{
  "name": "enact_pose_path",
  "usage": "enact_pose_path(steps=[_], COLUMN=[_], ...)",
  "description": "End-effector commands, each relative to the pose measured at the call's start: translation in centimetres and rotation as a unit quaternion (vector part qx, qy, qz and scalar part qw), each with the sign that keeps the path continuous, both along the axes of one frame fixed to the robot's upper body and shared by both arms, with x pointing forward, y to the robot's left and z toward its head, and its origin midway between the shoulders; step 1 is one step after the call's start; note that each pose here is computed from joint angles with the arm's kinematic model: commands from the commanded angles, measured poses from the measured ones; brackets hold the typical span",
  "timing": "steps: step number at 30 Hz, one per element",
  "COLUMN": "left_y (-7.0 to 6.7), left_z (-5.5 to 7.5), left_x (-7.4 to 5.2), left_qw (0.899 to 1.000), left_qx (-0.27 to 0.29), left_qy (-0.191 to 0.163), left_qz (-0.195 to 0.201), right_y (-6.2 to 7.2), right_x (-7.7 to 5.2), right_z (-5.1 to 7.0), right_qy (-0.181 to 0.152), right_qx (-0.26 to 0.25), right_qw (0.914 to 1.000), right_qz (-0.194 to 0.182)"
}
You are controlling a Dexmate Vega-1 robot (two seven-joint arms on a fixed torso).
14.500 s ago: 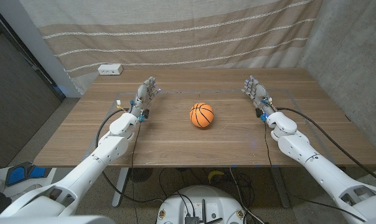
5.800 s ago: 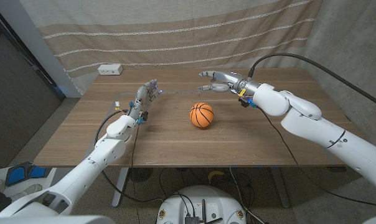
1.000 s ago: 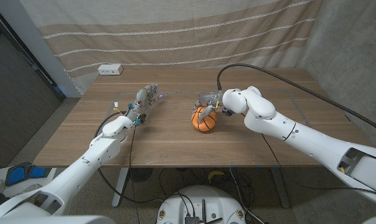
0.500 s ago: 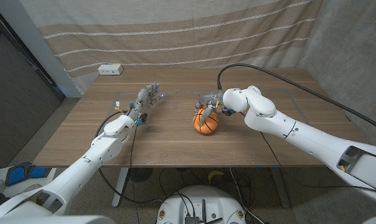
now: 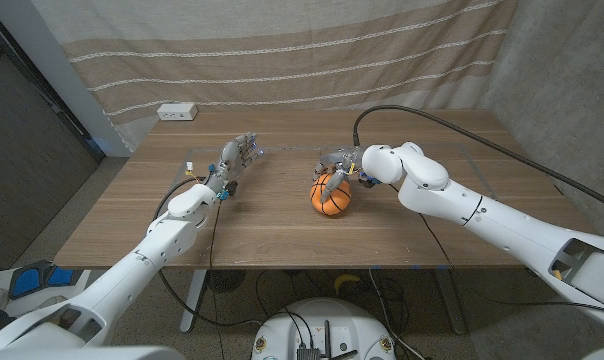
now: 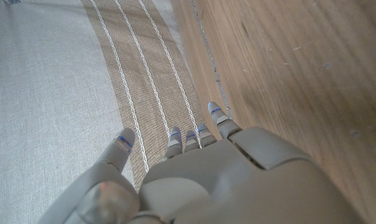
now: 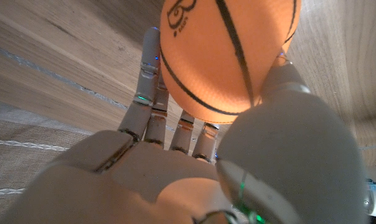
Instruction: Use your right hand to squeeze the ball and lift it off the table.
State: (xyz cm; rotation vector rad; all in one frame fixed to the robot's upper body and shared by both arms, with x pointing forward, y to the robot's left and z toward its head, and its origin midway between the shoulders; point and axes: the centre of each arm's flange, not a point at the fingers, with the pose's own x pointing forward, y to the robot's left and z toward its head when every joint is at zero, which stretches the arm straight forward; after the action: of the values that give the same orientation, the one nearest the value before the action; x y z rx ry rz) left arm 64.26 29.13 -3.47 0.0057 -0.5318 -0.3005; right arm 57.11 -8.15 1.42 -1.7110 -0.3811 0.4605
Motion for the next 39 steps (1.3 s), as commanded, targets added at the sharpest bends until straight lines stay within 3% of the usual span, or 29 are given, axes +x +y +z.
enact_pose_path(steps=[1,23,31,39], left_y=[0.0,0.1,0.0,-0.1], left_z=[0.1,0.1,0.1,0.2], left_x=[0.0,-0.1,-0.2,-0.2], left_qw=[1.000,1.000,1.000,1.000], left_qx=[0.000,-0.004,-0.005,-0.004], left_qy=[-0.004,-0.011,-0.012,-0.012], left_qz=[-0.002,0.000,-0.001,-0.001], right_y=[-1.0,-2.3,-2.6,-2.7], right_x=[-1.0,-2.8,-3.2,-3.6], right_z=[1.6,4.0,4.6,5.3], right_qy=[-0.049,-0.133,-0.146,-0.156], right_qx=[0.037,0.080,0.110,0.156], right_qw=[0.9979,0.9871,0.9809,0.9693], right_qz=[0.019,0.039,0.066,0.108])
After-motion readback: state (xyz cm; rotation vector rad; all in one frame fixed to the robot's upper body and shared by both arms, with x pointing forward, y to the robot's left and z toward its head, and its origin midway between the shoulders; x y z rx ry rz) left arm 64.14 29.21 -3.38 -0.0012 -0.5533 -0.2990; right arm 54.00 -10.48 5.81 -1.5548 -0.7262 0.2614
